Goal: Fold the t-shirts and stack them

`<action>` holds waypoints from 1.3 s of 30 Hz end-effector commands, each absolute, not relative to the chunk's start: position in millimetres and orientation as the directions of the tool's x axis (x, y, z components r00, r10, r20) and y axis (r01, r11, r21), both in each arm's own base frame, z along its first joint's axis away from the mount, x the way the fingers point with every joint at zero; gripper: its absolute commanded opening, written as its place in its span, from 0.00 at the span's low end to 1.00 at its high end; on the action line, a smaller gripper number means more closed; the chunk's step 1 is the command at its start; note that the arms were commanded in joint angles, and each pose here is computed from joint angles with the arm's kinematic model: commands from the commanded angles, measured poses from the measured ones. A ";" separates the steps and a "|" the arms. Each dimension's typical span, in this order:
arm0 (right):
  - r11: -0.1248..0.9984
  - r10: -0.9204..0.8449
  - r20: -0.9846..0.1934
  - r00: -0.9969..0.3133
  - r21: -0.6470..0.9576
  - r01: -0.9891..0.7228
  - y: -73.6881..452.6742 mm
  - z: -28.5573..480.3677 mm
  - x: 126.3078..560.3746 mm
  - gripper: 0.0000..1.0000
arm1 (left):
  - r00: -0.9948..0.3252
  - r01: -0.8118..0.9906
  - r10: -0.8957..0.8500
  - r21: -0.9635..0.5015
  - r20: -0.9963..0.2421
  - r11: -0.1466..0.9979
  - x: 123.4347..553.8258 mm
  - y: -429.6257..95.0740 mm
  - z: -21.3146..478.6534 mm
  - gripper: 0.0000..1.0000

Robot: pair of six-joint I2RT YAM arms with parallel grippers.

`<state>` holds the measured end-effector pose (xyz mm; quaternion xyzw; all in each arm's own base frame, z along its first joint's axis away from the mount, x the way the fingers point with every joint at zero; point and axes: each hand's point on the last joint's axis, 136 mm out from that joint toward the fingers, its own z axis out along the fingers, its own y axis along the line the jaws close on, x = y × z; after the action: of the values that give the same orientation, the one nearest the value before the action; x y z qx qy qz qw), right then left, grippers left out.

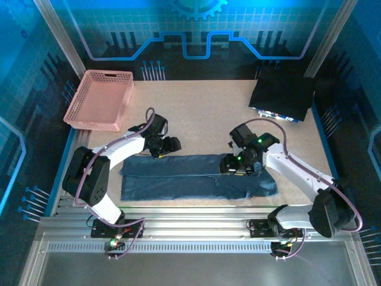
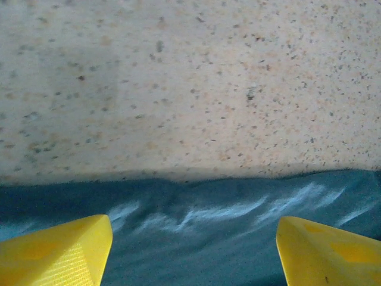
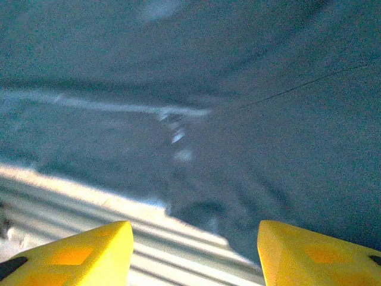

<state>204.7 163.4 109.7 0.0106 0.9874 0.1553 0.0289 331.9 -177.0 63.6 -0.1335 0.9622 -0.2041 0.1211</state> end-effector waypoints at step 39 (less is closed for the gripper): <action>0.885 0.450 0.161 -0.878 0.048 0.463 97.7 19.1 191.2 0.20 | -0.893 -0.443 -0.449 -0.222 0.025 0.869 315.5 -120.1 5.0 0.40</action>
<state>178.7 98.8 26.2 0.2023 0.9749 0.0484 -0.0788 336.9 -140.7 24.5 -0.2030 0.9657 -0.1501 0.0601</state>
